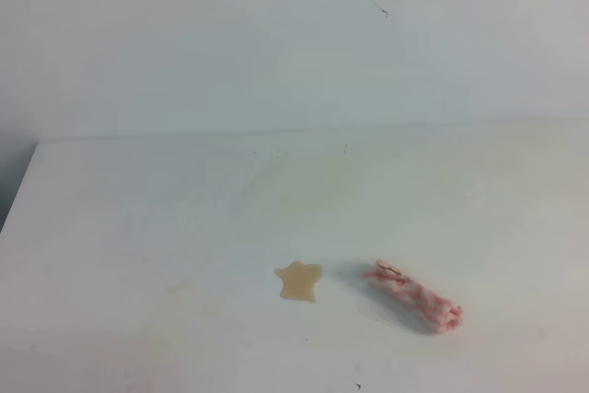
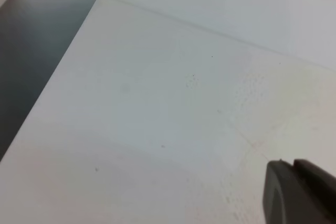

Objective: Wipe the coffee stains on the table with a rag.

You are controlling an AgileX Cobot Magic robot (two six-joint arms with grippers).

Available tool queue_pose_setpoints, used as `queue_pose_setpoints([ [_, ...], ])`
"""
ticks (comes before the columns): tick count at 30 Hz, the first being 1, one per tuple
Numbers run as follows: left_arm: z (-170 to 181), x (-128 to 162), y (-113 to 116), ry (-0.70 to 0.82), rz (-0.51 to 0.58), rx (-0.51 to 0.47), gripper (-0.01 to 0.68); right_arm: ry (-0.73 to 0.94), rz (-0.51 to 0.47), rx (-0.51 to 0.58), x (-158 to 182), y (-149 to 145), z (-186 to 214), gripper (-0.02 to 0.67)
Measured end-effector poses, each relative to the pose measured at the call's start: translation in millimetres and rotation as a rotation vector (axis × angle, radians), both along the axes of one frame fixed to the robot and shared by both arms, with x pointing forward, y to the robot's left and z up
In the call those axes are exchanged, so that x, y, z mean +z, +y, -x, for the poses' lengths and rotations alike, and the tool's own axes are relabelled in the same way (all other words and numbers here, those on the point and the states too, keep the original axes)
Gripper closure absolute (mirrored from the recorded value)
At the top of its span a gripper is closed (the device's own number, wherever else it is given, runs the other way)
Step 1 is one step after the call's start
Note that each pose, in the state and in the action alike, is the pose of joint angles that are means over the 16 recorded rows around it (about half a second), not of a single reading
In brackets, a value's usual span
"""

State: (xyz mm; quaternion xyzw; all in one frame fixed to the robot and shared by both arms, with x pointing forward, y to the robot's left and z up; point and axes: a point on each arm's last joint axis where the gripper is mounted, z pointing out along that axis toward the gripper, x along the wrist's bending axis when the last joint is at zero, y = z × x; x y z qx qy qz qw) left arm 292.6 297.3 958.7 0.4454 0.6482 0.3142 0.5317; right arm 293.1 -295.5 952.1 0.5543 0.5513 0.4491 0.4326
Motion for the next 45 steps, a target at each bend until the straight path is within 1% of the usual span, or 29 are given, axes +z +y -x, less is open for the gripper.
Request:
queue_pose_setpoints([
  [11,0,0,0,0.000,0.000,0.000,0.672,-0.036,-0.003,-0.004,3,0,0,0.653],
  [17,0,0,0,0.000,0.000,0.000,0.672,-0.116,-0.015,-0.021,10,-2,-1,0.653],
  [23,0,0,0,0.000,0.000,0.000,0.672,-0.271,-0.037,-0.058,24,-5,-1,0.653],
  [33,0,0,0,0.000,0.000,0.000,0.672,-0.648,-0.047,-0.155,58,-14,8,0.653],
  [38,0,0,0,0.000,0.000,0.000,0.672,-0.809,-0.043,-0.189,78,-17,16,0.653],
  [42,0,0,0,0.000,0.000,0.000,0.672,-0.890,-0.042,-0.200,95,-18,23,0.653],
  [45,0,0,0,0.000,0.000,0.000,0.672,-0.905,-0.044,-0.196,109,-17,24,0.653],
])
